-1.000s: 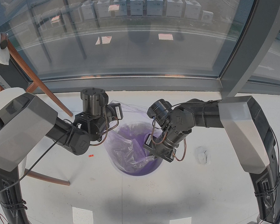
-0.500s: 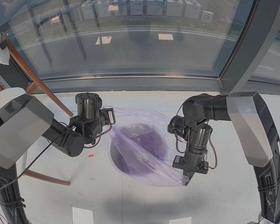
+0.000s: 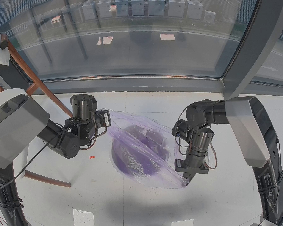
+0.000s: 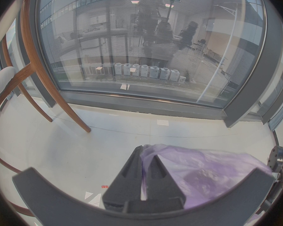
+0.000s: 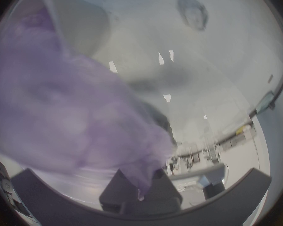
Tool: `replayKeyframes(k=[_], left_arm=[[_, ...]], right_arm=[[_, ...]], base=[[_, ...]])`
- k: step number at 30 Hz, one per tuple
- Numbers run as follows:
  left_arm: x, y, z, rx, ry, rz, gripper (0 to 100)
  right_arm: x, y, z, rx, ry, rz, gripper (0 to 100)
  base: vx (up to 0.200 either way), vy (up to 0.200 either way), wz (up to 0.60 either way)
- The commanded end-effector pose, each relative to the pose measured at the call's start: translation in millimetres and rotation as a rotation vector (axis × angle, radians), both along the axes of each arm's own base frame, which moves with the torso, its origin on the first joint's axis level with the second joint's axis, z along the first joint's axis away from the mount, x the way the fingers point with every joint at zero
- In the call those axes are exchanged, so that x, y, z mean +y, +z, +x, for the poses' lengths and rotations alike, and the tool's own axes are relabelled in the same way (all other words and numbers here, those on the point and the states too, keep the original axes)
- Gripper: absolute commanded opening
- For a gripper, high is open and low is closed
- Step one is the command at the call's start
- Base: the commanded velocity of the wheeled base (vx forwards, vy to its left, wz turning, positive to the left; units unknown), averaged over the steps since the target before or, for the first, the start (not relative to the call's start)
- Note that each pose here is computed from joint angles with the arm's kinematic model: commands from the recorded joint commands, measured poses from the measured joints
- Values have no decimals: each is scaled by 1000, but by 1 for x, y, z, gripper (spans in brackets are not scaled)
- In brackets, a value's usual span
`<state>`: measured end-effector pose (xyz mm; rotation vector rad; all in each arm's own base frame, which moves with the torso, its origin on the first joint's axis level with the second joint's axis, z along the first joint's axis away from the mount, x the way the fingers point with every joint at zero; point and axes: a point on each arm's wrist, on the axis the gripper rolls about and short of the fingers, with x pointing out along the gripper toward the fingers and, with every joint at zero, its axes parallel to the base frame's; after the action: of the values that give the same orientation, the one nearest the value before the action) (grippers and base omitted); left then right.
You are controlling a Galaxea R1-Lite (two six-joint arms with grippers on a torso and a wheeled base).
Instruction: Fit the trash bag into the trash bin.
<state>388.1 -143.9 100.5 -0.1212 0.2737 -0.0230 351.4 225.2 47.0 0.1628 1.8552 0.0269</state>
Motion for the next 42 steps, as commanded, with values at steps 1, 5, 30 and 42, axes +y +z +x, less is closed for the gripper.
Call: replayKeyframes(k=[1,5,30,42], left_arm=[[-1,3,-1,-8,-2,-4,0],[-1,3,-2,-5,-3,-3,0],[12,18,1,-50,26,-113,0],[16,18,-8,-134,3,-175,100]], right_arm=[[29,-1,-8,-95,64,33,0],[34,8,-6,-170,78,67,0],[29,50,-47,-85,136,-115,100],[19,78,-46,-166,52,-100,100]], base=[[0,0,0],[0,0,0],[0,0,0],[0,0,0]])
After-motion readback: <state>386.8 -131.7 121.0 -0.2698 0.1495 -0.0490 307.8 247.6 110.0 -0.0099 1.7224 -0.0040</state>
